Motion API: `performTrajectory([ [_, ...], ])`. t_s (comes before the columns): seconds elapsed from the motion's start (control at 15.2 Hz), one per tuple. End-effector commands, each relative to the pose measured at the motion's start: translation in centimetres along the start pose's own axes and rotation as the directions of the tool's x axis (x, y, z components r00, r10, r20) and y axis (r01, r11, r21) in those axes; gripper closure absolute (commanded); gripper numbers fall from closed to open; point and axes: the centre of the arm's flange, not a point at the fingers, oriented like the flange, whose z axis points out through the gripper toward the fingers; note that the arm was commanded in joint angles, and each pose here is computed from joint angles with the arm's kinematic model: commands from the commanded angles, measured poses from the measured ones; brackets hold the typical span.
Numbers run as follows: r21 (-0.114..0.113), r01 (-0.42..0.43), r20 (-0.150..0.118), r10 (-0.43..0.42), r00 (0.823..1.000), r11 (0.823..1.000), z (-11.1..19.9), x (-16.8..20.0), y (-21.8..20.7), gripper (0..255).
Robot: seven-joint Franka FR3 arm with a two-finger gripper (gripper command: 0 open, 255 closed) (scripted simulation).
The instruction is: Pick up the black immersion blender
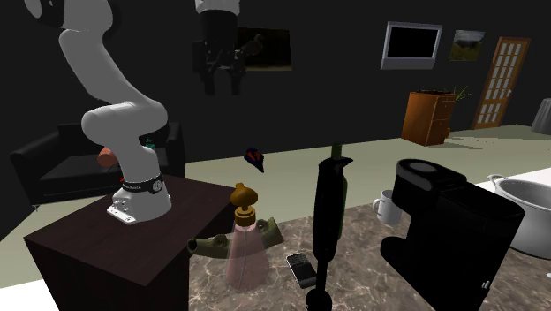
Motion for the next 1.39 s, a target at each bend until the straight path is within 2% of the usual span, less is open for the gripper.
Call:
performTrajectory([
  [0.0,0.005,-0.023,-0.015,0.023,1.000,1.000,1.1,2.4,0.2,0],
  [0.59,0.029,-0.123,-0.072,0.124,0.990,0.992,4.6,12.7,1.5,0],
  [1.25,0.062,-0.230,-0.133,0.236,0.963,0.971,7.8,24.3,4.1,0],
  [1.32,0.063,-0.232,-0.134,0.239,0.962,0.971,7.9,24.6,4.1,0],
])
